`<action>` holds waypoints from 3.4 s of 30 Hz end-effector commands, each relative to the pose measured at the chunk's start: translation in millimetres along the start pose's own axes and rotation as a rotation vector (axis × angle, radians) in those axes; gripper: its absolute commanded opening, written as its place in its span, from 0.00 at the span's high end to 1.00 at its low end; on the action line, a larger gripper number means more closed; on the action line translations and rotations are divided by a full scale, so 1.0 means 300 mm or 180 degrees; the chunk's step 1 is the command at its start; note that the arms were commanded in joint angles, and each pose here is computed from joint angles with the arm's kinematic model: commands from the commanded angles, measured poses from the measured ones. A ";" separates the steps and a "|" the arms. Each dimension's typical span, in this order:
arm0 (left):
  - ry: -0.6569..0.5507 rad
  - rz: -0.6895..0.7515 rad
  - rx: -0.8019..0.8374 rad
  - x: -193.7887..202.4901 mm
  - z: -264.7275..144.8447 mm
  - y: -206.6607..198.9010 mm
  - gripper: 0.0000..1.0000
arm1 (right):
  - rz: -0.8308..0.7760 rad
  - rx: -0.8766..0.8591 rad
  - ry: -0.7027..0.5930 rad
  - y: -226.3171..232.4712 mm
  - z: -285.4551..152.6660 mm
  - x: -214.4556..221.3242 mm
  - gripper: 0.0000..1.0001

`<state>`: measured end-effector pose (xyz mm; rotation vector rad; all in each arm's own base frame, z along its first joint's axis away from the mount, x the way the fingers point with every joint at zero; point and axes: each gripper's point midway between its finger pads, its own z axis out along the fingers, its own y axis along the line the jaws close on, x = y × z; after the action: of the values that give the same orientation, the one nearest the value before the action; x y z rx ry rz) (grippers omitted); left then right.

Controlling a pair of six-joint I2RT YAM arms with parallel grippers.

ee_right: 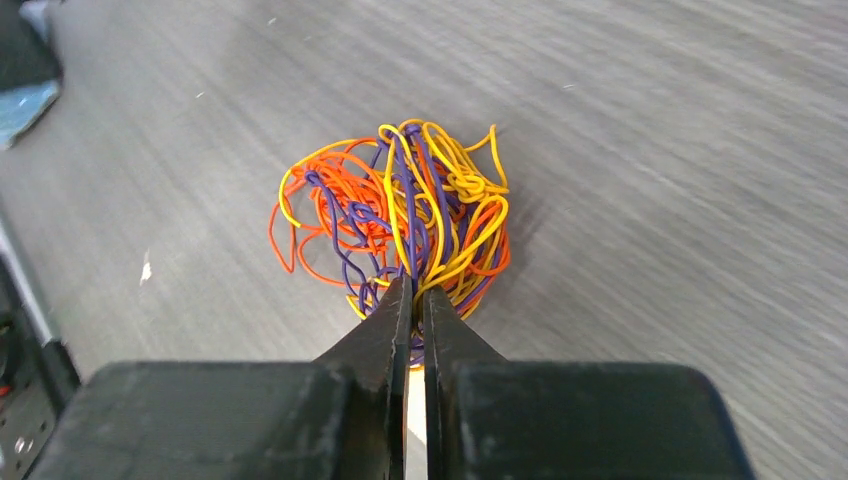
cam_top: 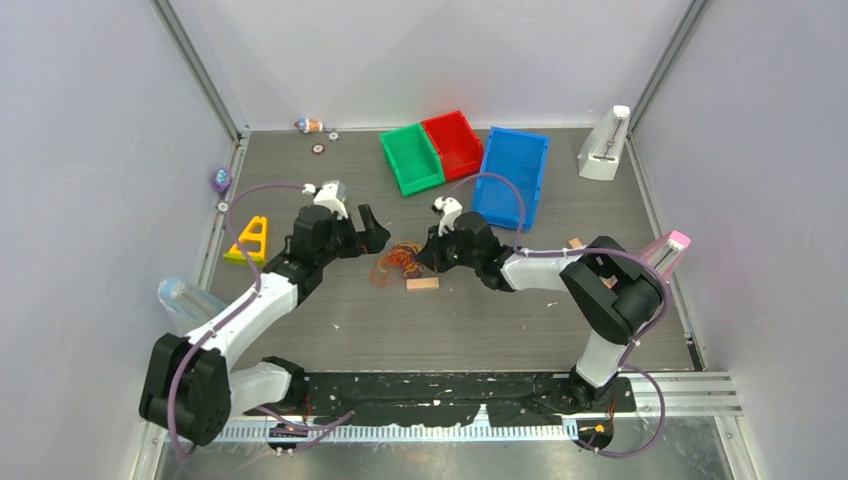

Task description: Untangle the cables

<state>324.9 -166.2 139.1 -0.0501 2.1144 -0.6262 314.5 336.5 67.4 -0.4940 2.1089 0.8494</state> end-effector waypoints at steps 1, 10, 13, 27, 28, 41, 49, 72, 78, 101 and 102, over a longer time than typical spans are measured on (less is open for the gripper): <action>-0.0401 0.0078 -0.0053 -0.055 -0.025 0.020 0.00 | -0.0248 -0.0595 -0.0475 0.147 -0.054 -0.122 0.94; -0.0338 0.0207 0.0437 0.026 0.038 -0.026 0.04 | -0.0133 -0.0038 -0.0554 0.048 -0.070 -0.130 0.31; -0.0117 0.0254 0.0405 0.060 0.067 -0.025 0.07 | -0.0132 0.0241 -0.0659 0.000 -0.105 -0.146 0.27; 0.0751 0.0386 0.0432 0.189 0.188 -0.060 0.21 | -0.0042 0.0290 -0.0548 -0.018 -0.080 -0.122 0.31; 0.0792 0.0388 0.0424 0.197 0.191 -0.059 0.23 | -0.0038 0.0250 -0.0513 -0.013 -0.067 -0.116 0.32; 0.0706 0.0426 0.0125 0.194 0.090 0.014 0.29 | 0.0121 -0.0083 0.0037 0.029 0.061 -0.018 0.61; 0.1132 0.0379 0.0197 0.257 0.148 0.014 0.41 | 0.0096 -0.0080 0.0011 0.030 0.058 -0.029 0.94; -0.0132 -0.0303 -0.0960 0.073 -0.018 0.318 1.00 | 0.0457 0.2512 -0.1351 -0.390 -0.397 -0.195 0.95; 0.0061 -0.0215 -0.0611 0.089 0.013 0.257 1.00 | 0.0281 0.2202 -0.1124 -0.344 -0.332 -0.199 0.95; 0.0235 0.0625 0.1068 0.140 0.045 -0.154 0.24 | -0.0432 -0.0445 -0.1027 0.109 -0.188 -0.214 0.95; 0.0293 0.0611 0.1104 0.146 0.058 -0.164 0.24 | -0.0434 -0.0467 -0.1025 0.114 -0.187 -0.215 0.95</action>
<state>296.8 -196.7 101.3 0.2596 2.1001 -0.7395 302.8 313.5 136.6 -0.4962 1.8051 0.8831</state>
